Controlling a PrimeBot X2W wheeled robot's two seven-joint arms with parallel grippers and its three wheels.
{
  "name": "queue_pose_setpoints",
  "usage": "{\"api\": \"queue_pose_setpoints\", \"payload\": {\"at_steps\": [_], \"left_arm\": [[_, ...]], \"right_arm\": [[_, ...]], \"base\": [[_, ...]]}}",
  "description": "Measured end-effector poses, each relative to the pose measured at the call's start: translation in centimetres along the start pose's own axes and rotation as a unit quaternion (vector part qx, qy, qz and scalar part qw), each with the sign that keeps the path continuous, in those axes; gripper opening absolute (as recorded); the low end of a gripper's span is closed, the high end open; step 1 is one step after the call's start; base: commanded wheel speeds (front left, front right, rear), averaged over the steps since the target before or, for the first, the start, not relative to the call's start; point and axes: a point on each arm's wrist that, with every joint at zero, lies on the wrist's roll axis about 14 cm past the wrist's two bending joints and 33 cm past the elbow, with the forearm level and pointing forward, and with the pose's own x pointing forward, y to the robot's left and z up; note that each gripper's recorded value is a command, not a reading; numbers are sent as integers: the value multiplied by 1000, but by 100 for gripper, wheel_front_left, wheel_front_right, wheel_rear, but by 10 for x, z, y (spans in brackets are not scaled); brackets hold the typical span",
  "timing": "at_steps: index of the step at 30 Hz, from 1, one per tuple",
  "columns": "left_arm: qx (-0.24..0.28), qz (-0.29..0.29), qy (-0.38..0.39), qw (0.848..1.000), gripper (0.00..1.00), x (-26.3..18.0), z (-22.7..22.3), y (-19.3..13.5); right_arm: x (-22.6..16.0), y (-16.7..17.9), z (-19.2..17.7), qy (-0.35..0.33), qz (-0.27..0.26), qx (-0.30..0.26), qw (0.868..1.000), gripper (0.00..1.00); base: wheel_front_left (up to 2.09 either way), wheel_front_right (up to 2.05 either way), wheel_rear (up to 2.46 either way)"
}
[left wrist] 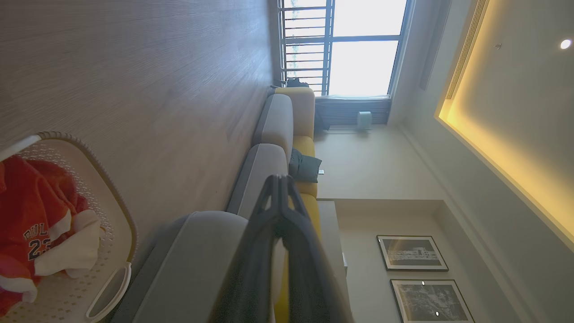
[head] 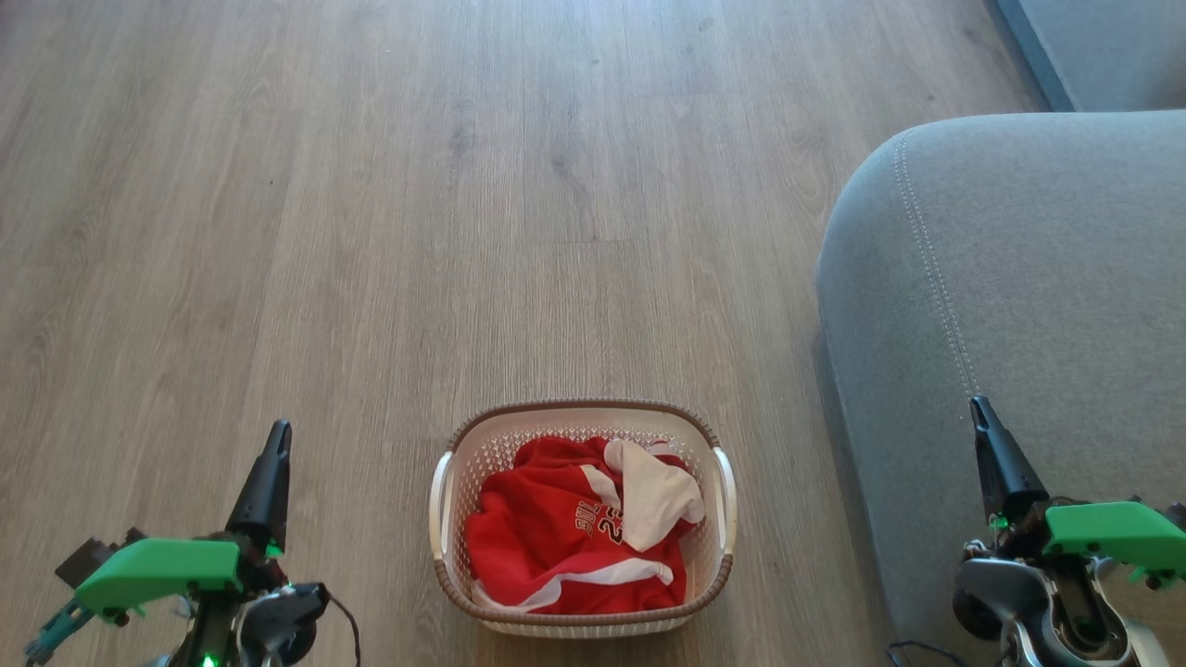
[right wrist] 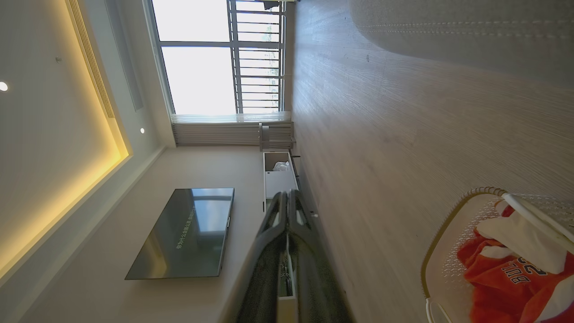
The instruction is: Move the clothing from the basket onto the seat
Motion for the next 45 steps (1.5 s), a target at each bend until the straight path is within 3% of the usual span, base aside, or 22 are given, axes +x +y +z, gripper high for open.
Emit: {"api": "queue_pose_setpoints", "payload": {"at_steps": [20,21,28,45], "left_arm": [[0,0,0,1000,0,0,0,0],[0,2,0,1000,100,0,0,1],[-9,78,-2,997,100,-25,-2,53],[23,59,-37,997,100,-22,14,39]], "right_arm": [[0,0,0,0,0,0,1000,0],[0,-1,0,0,-2,0,1000,100],[-25,-52,1,-3,-77,5,997,100],[-21,-35,10,-25,-54,-49,997,100]], "base": [[0,0,0],[0,0,0],[0,0,0],[0,0,0]]}}
